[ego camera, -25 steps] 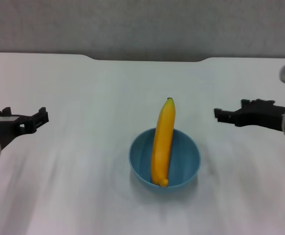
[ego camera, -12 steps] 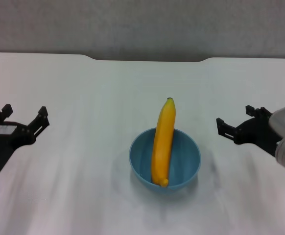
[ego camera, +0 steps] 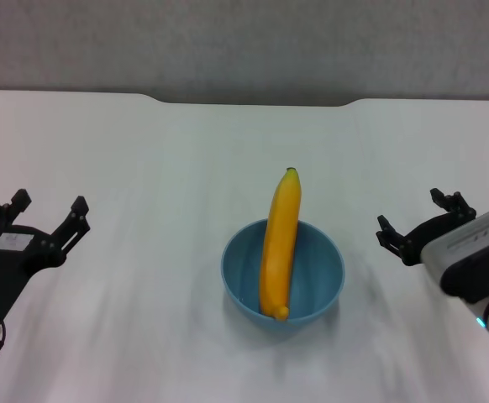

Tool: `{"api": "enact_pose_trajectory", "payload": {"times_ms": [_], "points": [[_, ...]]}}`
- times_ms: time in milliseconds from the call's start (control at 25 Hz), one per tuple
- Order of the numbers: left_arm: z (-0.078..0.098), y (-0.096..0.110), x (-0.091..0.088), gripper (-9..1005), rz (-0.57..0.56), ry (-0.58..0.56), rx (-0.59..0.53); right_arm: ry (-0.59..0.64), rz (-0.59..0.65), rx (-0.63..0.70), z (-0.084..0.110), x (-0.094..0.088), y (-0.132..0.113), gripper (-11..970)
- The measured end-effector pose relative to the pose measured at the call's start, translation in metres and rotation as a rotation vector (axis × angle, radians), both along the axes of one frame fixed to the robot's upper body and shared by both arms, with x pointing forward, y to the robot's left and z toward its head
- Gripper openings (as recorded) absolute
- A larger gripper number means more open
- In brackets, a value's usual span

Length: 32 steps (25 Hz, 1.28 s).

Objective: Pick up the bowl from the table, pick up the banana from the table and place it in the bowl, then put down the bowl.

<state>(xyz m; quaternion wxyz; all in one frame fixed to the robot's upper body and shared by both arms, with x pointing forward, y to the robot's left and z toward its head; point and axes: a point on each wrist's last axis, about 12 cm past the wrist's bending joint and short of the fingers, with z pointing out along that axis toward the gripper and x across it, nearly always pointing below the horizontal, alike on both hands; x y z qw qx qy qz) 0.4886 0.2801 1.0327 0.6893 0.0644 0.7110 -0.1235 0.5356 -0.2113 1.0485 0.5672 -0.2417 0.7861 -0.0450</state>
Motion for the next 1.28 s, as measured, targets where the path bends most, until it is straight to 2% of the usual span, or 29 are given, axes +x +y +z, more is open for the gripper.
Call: {"api": "enact_pose_trajectory", "payload": {"times_ms": [120,200,360,400,440,480,520,560,1080,1280], "points": [[-0.004,0.003,0.002,895,0.008,0.019,-0.018,-0.085,0.015,-0.042,-0.007,-0.008,0.007,892],[-0.006,0.006,0.003,895,0.015,0.025,-0.016,-0.183,0.011,-0.021,-0.008,-0.015,0.005,892],[-0.010,0.009,0.004,895,0.007,0.024,-0.031,-0.307,0.013,0.141,-0.013,-0.023,-0.011,892],[-0.011,0.010,0.005,895,0.004,0.022,-0.038,-0.349,0.026,0.221,-0.016,-0.026,-0.023,892],[-0.011,0.010,0.006,895,0.001,0.021,-0.045,-0.349,0.026,0.221,-0.016,-0.026,-0.023,892],[-0.012,0.010,0.007,895,-0.003,0.022,-0.054,-0.397,0.047,0.300,-0.017,-0.031,-0.037,891],[-0.012,0.010,0.009,895,-0.005,0.025,-0.058,-0.397,0.047,0.300,-0.017,-0.031,-0.037,891],[-0.013,0.010,0.012,895,-0.005,0.029,-0.063,-0.424,0.073,0.354,-0.016,-0.034,-0.046,891],[-0.018,0.010,0.019,896,-0.015,0.048,-0.007,-0.401,0.086,0.350,-0.020,-0.032,-0.054,891],[-0.020,0.011,0.019,896,-0.012,0.053,0.003,-0.372,0.037,0.426,-0.023,-0.032,-0.060,891]]}}
